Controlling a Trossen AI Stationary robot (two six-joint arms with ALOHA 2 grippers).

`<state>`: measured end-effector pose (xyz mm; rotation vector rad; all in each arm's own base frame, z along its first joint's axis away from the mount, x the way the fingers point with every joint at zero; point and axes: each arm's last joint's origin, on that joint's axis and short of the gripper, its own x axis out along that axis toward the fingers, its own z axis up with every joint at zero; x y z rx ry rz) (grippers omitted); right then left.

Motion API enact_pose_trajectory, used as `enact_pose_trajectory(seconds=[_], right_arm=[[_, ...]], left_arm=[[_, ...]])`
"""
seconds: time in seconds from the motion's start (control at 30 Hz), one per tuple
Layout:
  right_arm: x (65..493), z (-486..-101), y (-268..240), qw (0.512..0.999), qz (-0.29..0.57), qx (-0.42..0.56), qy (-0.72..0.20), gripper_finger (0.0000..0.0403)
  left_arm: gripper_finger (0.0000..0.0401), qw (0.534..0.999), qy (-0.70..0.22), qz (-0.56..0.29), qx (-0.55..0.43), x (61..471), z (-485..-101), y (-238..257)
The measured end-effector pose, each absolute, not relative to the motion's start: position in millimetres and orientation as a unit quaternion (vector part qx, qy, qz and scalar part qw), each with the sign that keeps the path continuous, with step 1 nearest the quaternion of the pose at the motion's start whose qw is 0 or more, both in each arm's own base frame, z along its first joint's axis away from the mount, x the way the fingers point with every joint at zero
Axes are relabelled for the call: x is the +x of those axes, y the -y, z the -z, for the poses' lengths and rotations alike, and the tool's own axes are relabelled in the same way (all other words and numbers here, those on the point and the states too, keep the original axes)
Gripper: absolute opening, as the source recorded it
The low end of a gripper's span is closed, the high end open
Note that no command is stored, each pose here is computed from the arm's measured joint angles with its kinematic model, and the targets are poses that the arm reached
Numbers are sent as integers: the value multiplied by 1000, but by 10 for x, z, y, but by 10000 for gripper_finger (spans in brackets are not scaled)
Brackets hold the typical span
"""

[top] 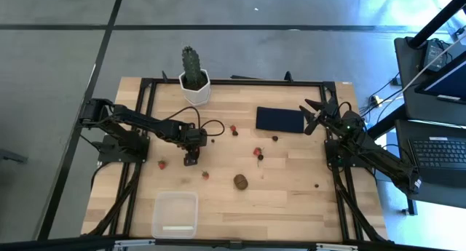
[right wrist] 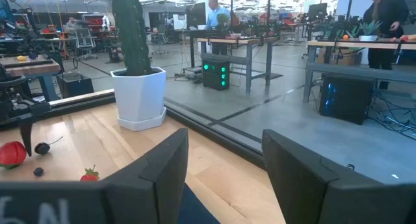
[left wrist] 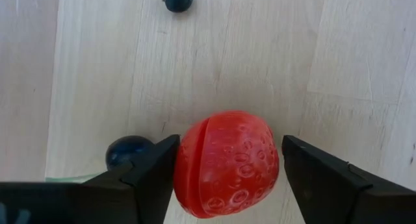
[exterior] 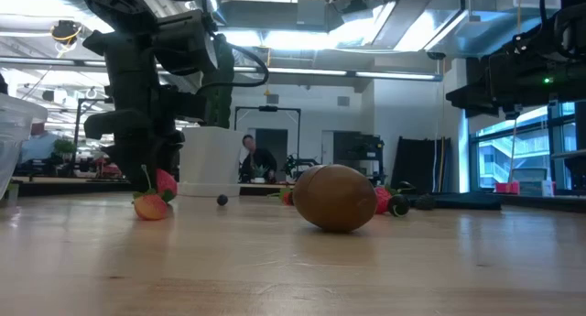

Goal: Pick and placing Produce into tupperware
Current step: Put the strawberry in the transparent bin

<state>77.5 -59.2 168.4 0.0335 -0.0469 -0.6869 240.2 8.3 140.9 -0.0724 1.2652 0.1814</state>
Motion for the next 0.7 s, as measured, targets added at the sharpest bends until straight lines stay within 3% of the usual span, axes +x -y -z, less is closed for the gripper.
enact_pose_trajectory(seconds=[0.33, 0.7], right_arm=[[775, -1685, 592, 941, 337, 16, 23, 198], [775, -1685, 593, 941, 337, 16, 23, 198]], left_arm=[[198, 804, -588, -85, -34, 2407, -1417, -83], [201, 804, -588, -84, -33, 2406, -1417, -83]])
